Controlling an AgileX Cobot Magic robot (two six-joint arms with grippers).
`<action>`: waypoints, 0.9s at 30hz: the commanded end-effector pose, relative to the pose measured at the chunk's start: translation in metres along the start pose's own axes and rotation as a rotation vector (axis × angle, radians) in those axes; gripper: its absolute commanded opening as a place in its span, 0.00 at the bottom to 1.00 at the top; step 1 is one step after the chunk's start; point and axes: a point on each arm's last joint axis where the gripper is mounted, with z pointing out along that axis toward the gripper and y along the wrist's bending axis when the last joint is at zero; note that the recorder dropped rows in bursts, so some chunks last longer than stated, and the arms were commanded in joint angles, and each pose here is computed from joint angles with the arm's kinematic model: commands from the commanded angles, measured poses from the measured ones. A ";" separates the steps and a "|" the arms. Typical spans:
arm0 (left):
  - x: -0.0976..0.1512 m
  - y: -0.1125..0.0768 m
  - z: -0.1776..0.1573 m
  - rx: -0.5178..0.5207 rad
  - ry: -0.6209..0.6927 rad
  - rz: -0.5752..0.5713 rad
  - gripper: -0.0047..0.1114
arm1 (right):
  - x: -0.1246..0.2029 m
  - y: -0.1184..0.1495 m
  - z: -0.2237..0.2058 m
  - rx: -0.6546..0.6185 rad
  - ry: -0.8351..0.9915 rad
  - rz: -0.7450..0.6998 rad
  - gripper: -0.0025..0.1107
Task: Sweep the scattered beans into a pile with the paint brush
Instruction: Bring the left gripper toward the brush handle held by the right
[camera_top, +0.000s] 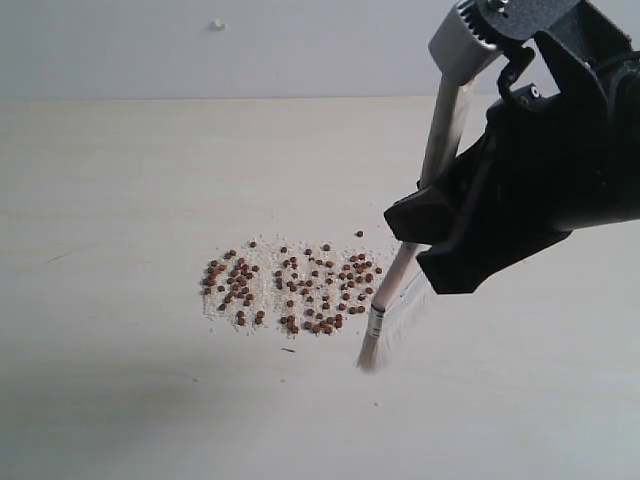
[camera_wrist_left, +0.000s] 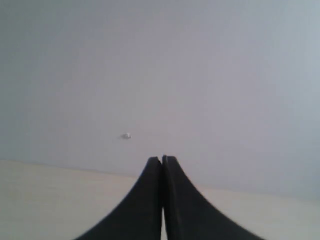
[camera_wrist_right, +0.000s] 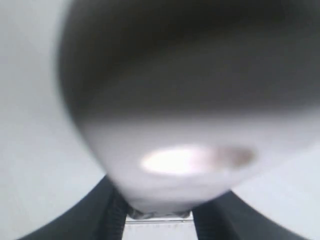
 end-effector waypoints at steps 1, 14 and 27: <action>-0.001 -0.016 0.031 0.157 0.176 0.043 0.04 | -0.003 0.000 -0.002 0.009 -0.041 0.009 0.02; 0.007 -0.052 0.121 0.857 0.331 0.190 0.47 | -0.007 -0.005 0.012 0.032 -0.064 0.030 0.02; 0.004 -0.056 0.156 0.771 0.321 0.293 0.47 | -0.018 -0.015 0.038 0.075 -0.167 0.160 0.02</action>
